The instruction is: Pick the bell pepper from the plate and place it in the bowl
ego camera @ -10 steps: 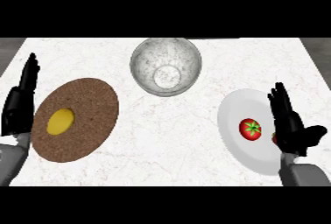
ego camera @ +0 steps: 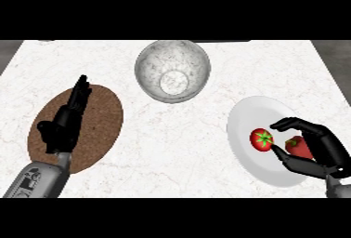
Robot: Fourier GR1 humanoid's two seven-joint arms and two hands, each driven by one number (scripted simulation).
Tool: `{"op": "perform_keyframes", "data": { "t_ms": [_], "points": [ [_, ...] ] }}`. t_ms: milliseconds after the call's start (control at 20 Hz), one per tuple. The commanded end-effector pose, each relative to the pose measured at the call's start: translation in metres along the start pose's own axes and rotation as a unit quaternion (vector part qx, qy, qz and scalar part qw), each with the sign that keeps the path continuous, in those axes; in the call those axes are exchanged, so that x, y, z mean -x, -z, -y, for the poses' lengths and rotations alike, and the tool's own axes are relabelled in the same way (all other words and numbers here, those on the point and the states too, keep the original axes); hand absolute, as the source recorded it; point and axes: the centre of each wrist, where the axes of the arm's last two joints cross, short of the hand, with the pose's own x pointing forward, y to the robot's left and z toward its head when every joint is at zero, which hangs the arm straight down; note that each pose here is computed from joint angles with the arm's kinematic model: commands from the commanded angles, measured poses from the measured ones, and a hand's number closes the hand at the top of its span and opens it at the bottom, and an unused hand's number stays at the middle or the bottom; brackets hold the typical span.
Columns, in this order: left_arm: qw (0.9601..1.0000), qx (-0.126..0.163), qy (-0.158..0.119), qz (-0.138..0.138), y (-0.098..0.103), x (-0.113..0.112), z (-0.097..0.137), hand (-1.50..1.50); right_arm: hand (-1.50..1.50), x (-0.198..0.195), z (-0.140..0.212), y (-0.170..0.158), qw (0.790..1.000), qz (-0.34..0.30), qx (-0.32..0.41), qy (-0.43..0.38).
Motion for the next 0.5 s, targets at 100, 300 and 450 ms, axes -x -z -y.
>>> {"op": "perform_keyframes", "data": {
  "t_ms": [100,300,450],
  "points": [
    [0.9978,0.028,-0.052,-0.03,-0.021,0.015,0.032,0.0,-1.5,0.022,0.016,-0.065,0.978,0.128,0.034,0.162],
    [0.9969,0.043,-0.058,-0.032,-0.017,-0.006,0.029,0.0,-1.5,0.023,0.059,-0.108,0.974,0.178,0.05,0.131],
    [0.9972,0.046,-0.053,-0.027,-0.018,-0.005,0.035,0.0,-1.5,-0.014,0.108,-0.093,0.98,0.172,0.059,0.078]
  ]
}}
